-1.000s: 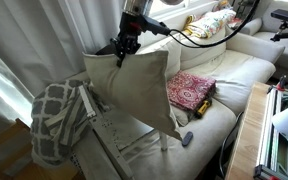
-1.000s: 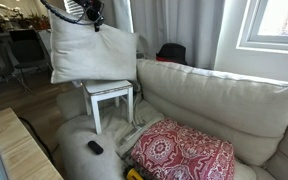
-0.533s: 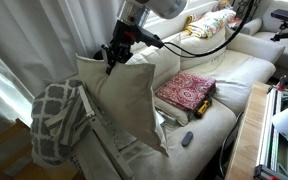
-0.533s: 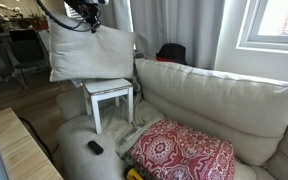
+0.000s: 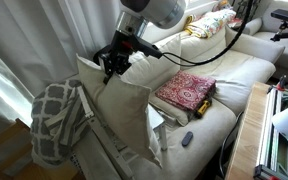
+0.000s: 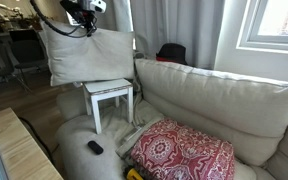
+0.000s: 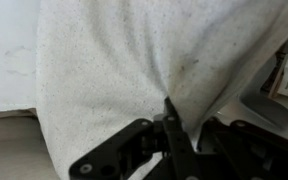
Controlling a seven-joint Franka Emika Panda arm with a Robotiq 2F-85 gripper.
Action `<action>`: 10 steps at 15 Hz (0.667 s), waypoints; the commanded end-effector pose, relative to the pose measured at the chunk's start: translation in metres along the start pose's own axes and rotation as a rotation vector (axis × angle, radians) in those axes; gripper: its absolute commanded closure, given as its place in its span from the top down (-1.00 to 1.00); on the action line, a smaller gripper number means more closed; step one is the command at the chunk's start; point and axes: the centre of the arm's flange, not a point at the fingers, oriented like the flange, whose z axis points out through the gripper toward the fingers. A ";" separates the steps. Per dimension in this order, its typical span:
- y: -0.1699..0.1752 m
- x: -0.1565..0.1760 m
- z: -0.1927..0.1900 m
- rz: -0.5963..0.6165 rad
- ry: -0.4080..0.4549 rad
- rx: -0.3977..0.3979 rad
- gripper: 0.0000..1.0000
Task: Twist the chair then put the pillow behind
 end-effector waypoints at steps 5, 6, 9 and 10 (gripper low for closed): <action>-0.005 -0.001 0.015 0.094 0.042 0.057 -0.92; -0.005 -0.001 0.016 0.098 0.047 0.046 -0.19; -0.007 0.000 0.013 0.103 0.049 0.053 0.10; -0.008 0.000 0.011 0.105 0.051 0.058 0.27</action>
